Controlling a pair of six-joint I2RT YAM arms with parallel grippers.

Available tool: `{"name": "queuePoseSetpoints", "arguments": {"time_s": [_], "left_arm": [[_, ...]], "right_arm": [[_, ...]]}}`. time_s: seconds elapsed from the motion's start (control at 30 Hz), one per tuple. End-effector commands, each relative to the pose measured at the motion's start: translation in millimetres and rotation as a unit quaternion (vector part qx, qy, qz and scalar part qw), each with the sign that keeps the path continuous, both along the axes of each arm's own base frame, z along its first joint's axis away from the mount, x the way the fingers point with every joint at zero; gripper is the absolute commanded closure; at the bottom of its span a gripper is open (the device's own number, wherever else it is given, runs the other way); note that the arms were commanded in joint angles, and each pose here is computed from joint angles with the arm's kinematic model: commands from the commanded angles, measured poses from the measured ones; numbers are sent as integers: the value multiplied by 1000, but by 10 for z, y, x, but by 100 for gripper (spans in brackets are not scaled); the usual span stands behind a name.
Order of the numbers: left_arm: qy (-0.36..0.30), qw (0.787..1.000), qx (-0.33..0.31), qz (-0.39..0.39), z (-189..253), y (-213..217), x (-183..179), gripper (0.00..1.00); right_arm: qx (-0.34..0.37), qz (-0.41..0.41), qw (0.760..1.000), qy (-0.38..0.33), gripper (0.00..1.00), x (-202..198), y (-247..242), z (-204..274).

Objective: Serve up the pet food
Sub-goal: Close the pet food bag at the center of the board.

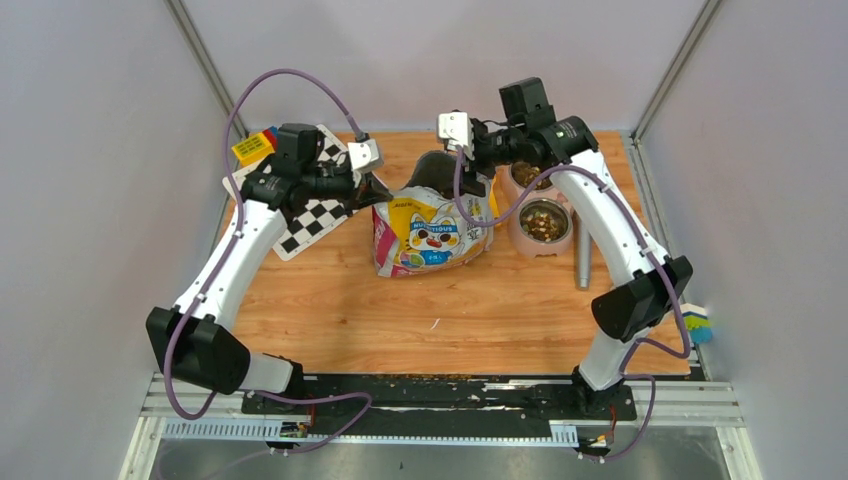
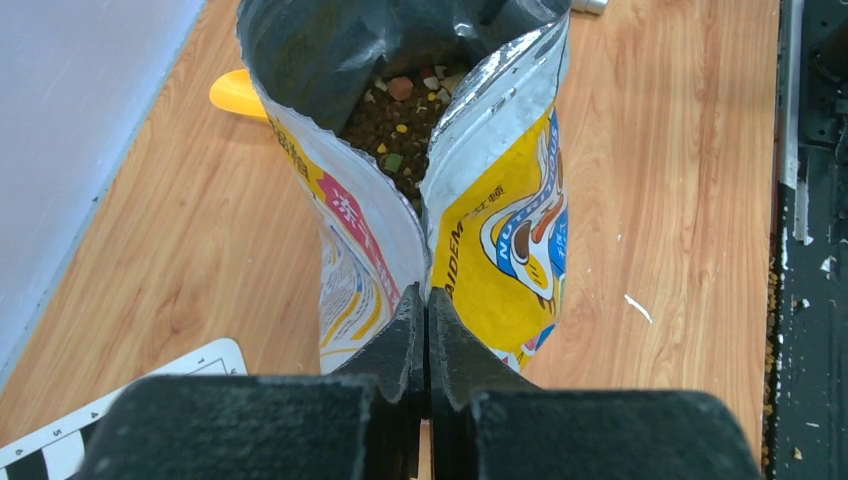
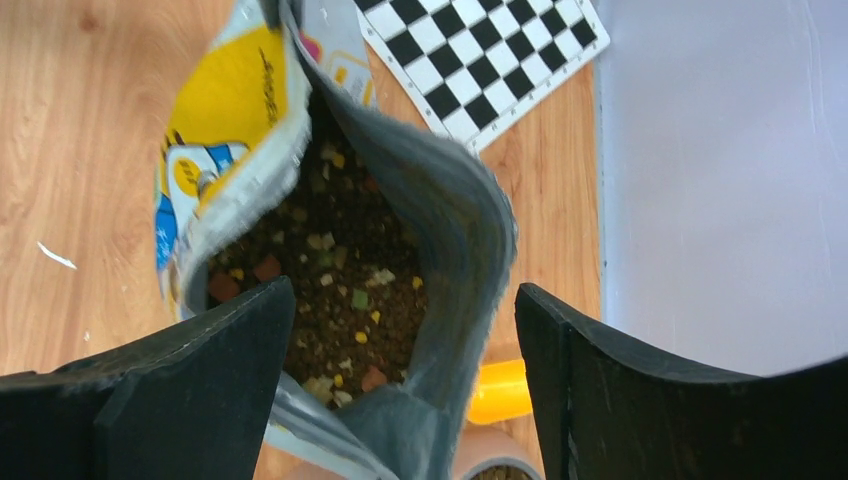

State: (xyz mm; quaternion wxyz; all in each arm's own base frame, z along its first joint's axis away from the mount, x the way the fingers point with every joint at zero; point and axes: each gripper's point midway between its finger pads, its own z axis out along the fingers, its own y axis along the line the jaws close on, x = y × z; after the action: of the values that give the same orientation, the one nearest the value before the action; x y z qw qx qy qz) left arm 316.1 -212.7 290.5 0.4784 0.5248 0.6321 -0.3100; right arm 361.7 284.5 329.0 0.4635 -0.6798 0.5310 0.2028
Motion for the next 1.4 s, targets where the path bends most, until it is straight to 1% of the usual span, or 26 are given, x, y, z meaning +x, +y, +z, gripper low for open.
{"name": "queuePoseSetpoints", "arguments": {"time_s": [0.0,0.07,0.17,0.23,0.33,0.4,0.53,0.73,0.93,1.13,1.2,1.23,1.27,1.33,1.37], "left_arm": [[-76,996,-28,-25,545,16,-217,100],[-78,996,-26,-26,550,22,-230,100],[-80,996,-24,-27,546,26,-236,100],[-80,996,-24,-28,545,24,-231,100],[-78,996,-25,-27,533,19,-218,100],[-78,996,-26,-27,541,17,-218,100],[-77,996,-27,-27,551,17,-225,100],[-73,996,-31,-32,546,-1,-230,100],[-69,996,-36,-35,557,-13,-232,100],[-69,996,-34,-36,533,-9,-247,100],[-68,997,-33,-35,516,-6,-249,100],[-69,996,-33,-35,514,-5,-250,100],[-69,996,-33,-35,511,-5,-250,100],[-70,996,-33,-35,513,-5,-251,100],[-70,996,-33,-35,508,-4,-255,100]], "right_arm": [[-2,-12,997,-73,17,132,-290,195],[-12,-14,997,-81,16,159,-409,159],[-19,-18,997,-73,16,185,-558,167],[2,-18,998,-67,17,179,-605,314],[28,1,998,-56,16,66,-666,458],[19,16,998,-59,16,9,-684,409],[-7,25,999,-32,16,-34,-726,181],[-33,18,999,-18,18,127,-725,-74],[-56,13,998,-25,19,290,-591,-238],[-62,28,997,-21,22,259,-459,-288],[-68,34,997,-19,26,218,-419,-313],[-70,35,997,-17,31,206,-408,-323],[-72,35,997,-12,37,203,-397,-343],[-76,32,997,-3,53,201,-395,-356],[-77,31,997,1,58,201,-393,-361]]}}
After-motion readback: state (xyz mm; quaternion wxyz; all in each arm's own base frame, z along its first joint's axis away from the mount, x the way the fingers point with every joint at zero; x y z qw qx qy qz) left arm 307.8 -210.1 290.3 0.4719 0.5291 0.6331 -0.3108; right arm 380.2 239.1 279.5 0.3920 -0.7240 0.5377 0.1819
